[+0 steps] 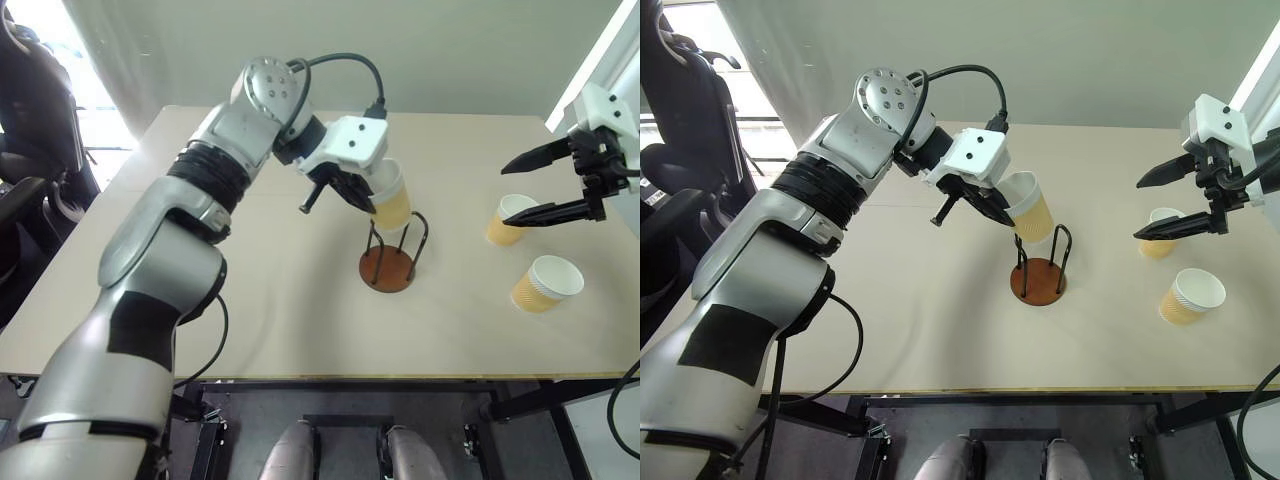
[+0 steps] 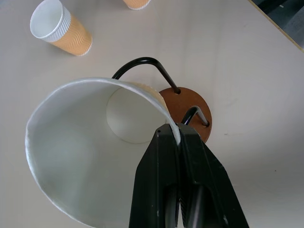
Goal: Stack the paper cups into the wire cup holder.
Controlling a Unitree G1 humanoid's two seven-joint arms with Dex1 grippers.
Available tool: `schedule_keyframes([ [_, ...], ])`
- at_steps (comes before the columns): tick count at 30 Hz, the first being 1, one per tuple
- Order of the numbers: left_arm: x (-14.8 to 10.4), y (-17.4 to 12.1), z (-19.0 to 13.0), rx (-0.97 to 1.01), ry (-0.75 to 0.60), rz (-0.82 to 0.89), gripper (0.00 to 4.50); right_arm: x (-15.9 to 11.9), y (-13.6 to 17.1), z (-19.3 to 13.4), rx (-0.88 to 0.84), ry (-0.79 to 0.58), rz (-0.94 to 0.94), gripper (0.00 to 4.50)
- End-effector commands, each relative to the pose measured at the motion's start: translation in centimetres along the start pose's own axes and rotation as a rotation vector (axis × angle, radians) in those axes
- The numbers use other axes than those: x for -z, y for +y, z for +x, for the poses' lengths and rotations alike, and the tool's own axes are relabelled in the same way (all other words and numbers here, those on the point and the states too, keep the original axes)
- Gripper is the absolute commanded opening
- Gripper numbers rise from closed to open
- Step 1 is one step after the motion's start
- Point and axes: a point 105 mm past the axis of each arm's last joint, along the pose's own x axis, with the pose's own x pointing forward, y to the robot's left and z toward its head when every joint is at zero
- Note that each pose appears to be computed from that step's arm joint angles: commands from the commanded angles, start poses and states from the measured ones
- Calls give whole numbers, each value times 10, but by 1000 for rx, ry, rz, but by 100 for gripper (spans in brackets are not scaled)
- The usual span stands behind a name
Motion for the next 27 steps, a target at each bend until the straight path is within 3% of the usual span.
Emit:
schedule_keyframes([
  [1,-11,0,1,33,-8,53,5,-8,-1,-12,30,3,-36,450],
  [19,-6,-10,5,82,23,75,5,-4,-2,-12,35,19,-34,450],
  [22,-8,-9,5,78,16,71,65,-4,-2,-11,34,22,-35,450],
  [27,-10,-6,5,67,5,73,235,-3,-2,-10,33,25,-35,450],
])
